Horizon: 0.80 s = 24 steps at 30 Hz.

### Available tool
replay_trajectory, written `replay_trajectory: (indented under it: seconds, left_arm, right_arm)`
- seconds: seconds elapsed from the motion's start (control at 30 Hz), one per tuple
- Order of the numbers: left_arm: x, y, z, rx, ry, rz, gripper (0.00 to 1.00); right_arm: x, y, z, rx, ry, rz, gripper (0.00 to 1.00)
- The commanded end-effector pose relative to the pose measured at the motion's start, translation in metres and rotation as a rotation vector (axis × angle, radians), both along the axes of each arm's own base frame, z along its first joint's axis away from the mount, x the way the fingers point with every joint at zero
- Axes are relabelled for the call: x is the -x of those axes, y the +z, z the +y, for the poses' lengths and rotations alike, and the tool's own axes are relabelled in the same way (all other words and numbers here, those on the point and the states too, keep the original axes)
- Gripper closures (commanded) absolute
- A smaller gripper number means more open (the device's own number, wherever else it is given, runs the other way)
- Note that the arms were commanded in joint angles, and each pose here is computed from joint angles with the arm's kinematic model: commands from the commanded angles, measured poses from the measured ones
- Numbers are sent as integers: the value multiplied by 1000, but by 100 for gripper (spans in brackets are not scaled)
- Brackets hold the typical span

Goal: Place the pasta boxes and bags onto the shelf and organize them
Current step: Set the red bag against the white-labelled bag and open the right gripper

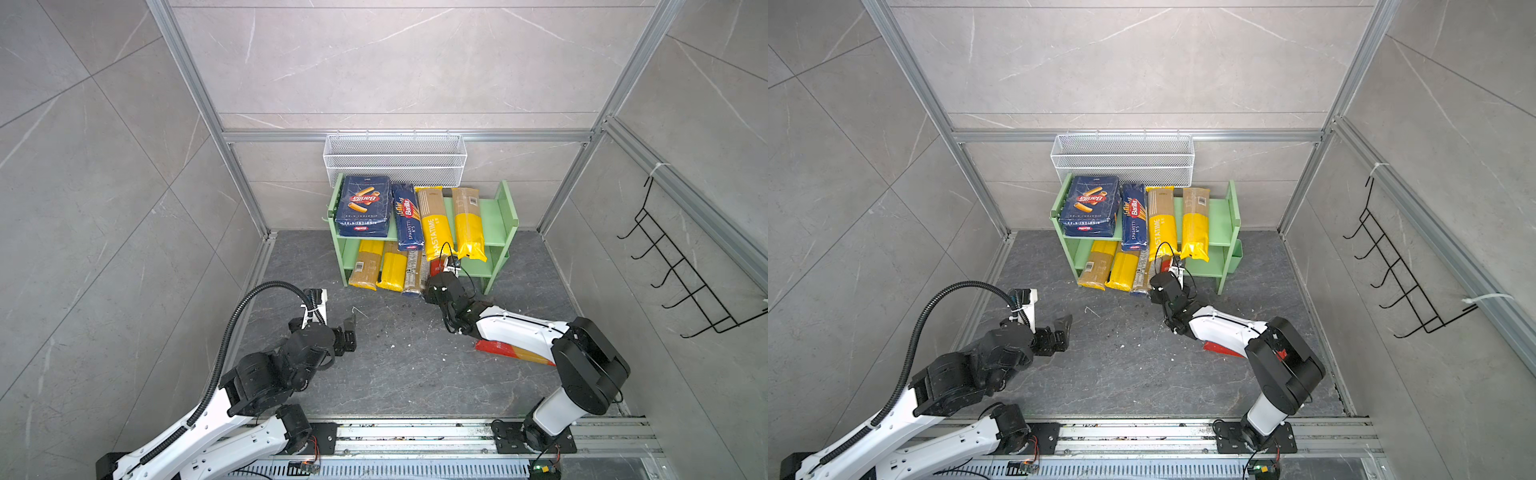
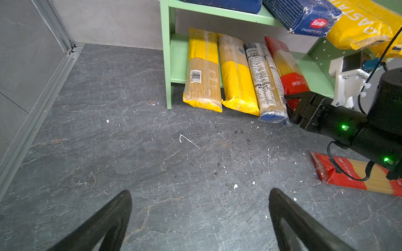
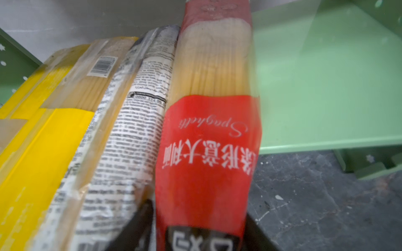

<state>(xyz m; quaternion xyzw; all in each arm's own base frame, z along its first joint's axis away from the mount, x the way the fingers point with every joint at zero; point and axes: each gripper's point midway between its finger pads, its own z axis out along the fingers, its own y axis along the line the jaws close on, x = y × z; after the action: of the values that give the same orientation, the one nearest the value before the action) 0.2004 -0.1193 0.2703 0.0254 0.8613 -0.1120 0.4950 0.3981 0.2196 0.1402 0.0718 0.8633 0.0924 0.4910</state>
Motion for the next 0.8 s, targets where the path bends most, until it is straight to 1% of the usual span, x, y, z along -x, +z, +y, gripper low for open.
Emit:
replay_trajectory:
  seconds: [0.0,0.03,0.07,0.13,0.17,0.4,0.43,0.6,0.77]
  left_arm:
    - [-1,1,3,3,15,-8,0]
    - [-1,0,3,4,13,-7,0]
    - [-1,0,2,7,9,-7,0]
    - [0,1,1,14,4,-5,0]
    - [0,1,0,17,1,-5,0]
    - [0,-1,-4,29,-14,3,0]
    - [0,-2,-5,30,-15,5,0]
    - [0,-6,-13,35,-42,19,0]
    - [-1,-15,-32,29,-110,53,0]
  right_arm:
    - [20,-12,-7,22,29,64,30]
    - [22,-10,-9,18,29,62,30]
    - [24,-8,-11,17,28,62,25]
    - [28,-6,-15,17,25,62,23]
    - [30,-6,-15,18,26,62,18]
    - [45,-1,-27,10,17,65,13]
    - [47,-1,-29,11,18,67,2]
    - [65,5,-34,1,31,72,1]
    - [95,9,-36,18,51,94,1]
